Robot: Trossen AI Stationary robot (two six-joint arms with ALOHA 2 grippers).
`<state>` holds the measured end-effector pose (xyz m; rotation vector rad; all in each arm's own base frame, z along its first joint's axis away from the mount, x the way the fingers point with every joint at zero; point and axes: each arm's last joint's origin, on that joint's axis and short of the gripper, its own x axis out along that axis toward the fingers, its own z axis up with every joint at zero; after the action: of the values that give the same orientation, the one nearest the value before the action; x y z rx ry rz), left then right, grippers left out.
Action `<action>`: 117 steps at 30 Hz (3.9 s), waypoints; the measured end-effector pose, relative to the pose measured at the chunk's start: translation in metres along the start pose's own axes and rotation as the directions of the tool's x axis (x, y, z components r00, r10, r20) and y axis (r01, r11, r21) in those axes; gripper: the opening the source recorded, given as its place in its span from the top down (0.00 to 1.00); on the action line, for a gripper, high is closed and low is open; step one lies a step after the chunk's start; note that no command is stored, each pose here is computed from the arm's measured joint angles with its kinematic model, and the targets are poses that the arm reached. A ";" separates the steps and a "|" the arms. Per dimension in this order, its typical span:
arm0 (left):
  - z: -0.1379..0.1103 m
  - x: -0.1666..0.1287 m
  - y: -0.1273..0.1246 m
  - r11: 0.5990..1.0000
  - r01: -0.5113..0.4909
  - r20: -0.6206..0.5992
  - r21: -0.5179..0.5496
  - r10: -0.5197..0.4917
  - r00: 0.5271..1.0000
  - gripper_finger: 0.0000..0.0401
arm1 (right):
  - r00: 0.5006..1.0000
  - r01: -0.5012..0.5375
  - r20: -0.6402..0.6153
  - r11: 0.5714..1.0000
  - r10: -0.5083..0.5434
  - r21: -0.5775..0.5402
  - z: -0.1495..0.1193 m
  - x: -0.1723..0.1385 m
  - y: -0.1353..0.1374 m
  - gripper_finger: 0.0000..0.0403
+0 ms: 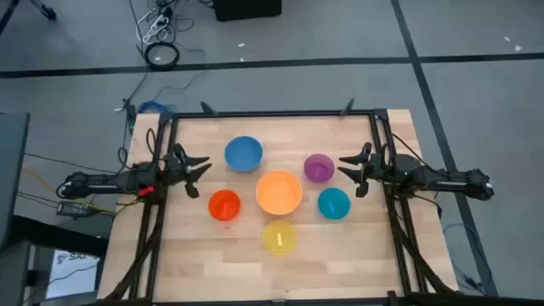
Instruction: Nest bowls inside each other
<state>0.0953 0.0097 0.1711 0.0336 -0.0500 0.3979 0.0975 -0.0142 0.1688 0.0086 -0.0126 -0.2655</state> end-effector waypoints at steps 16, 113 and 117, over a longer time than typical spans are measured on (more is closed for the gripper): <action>0.000 0.000 0.000 1.000 0.000 0.000 0.000 0.000 1.000 0.71 | 1.000 0.000 0.000 1.000 0.000 0.000 0.000 0.000 0.000 0.64; 0.148 0.084 -0.029 0.996 -0.047 -0.118 -0.075 0.038 0.992 0.71 | 0.986 -0.126 -0.110 0.992 0.125 0.006 0.163 0.228 0.046 0.64; 0.138 0.087 -0.028 0.987 -0.156 -0.251 -0.029 0.144 0.957 0.71 | 0.987 0.089 -0.141 0.995 -0.082 0.044 0.170 0.229 0.036 0.65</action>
<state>0.1800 0.0116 0.3128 -0.0689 0.1868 0.5502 0.3256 -0.0409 0.3422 0.0779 0.1200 -0.3497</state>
